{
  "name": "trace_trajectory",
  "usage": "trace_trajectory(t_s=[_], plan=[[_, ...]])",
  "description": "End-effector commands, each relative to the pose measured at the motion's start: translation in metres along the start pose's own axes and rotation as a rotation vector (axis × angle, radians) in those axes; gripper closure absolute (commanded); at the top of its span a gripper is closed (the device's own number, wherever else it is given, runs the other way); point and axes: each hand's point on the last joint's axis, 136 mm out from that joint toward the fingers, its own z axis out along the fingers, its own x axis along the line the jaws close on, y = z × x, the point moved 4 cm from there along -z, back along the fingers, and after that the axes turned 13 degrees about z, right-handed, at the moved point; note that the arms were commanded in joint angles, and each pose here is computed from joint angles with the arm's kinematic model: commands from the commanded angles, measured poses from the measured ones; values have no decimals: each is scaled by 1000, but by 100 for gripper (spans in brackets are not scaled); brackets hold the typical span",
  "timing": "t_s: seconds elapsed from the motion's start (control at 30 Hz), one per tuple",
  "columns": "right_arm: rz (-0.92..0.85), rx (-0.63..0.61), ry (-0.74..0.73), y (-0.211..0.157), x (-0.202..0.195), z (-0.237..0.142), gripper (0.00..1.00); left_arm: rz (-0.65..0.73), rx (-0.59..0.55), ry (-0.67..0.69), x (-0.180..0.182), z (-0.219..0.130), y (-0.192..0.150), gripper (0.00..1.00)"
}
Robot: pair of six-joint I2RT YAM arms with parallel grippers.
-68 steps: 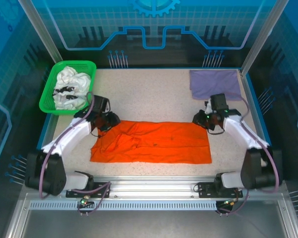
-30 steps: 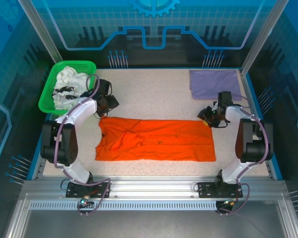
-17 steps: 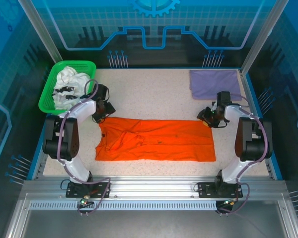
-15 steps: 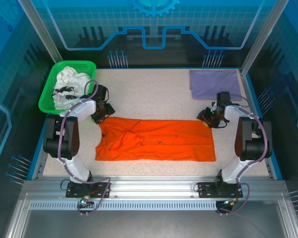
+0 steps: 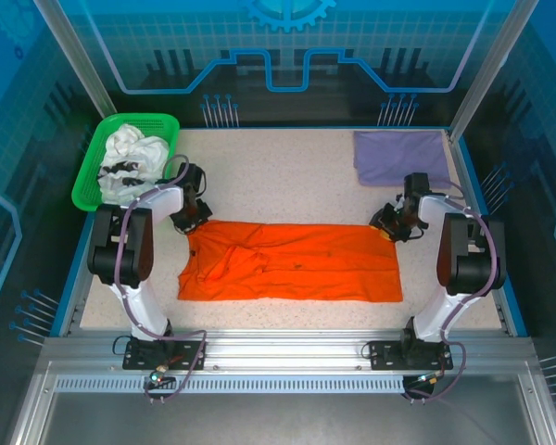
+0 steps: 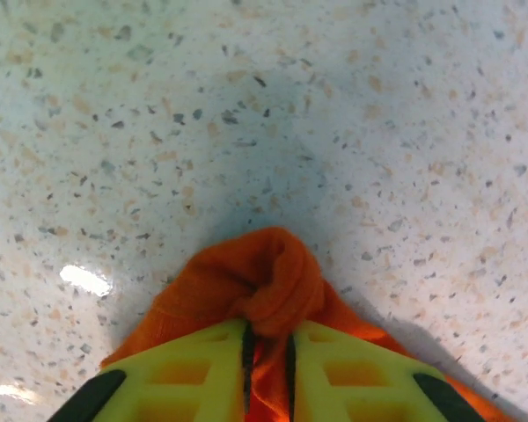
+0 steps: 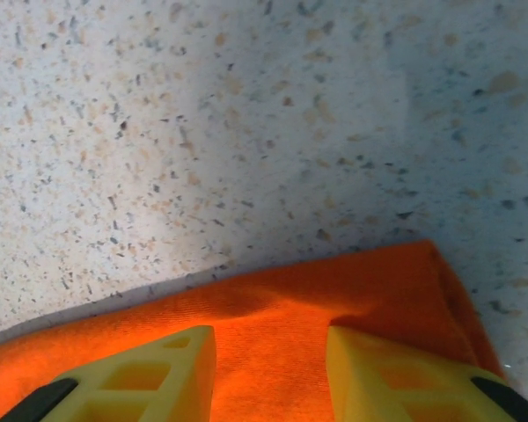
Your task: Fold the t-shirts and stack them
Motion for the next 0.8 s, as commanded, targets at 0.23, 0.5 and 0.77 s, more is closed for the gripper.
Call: trace_trajectory(t_s=[0.23, 0.5, 0.77], plan=[[108, 5, -58, 10, -27, 2, 62, -92, -67, 146, 38, -11, 20, 100], [124, 12, 11, 12, -21, -4, 57, -103, -63, 68, 28, -13, 25, 88], [65, -131, 163, 12, 6, -50, 40, -88, -190, -60, 10, -76, 43, 22]])
